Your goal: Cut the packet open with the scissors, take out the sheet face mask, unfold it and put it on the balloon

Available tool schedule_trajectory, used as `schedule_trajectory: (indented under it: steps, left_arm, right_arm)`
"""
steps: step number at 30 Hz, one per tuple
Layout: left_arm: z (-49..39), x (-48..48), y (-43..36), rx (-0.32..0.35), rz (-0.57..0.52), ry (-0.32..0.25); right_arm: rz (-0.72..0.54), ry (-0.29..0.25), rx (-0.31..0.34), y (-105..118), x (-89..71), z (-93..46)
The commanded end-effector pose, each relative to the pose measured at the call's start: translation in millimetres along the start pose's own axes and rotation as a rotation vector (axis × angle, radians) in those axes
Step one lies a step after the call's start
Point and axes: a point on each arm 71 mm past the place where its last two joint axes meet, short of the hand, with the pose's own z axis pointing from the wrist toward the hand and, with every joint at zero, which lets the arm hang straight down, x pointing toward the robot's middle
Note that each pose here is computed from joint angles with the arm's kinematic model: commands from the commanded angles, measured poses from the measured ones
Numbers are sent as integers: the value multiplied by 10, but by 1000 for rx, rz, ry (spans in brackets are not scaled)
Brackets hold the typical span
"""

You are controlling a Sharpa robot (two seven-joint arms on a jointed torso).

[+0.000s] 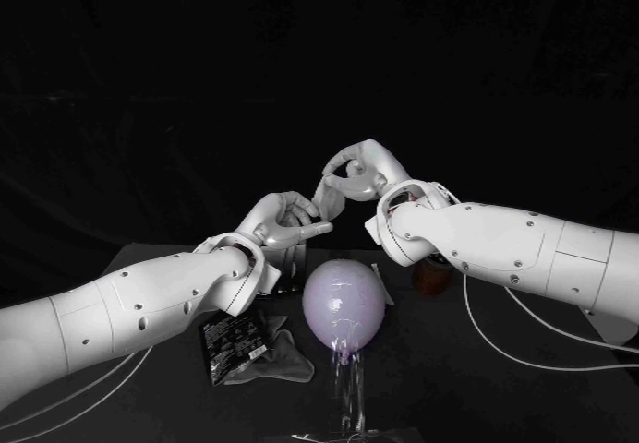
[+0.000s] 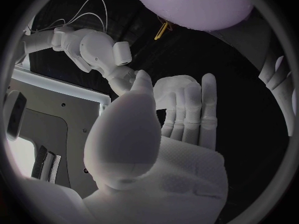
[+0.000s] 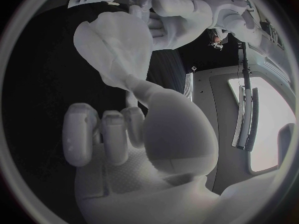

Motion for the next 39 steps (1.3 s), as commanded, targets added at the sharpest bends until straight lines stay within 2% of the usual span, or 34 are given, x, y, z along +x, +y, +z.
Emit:
schedule_trajectory:
  steps: [1,8,20,39]
  left_arm:
    - [-1,15,-18,-31,-40,-33]
    - [-7,45,-44,-41,-66,-38]
    - [-5,35,-48,-52,-106,-77]
    - [-1,33,-44,-54,-114,-77]
  right_arm:
    - [-13,-9,-2,15,1,10]
    - [-17,-6,-9,36,20,11]
    - [-21,-1,-15,45,26,6]
    - [-23,2,-13,34,19,4]
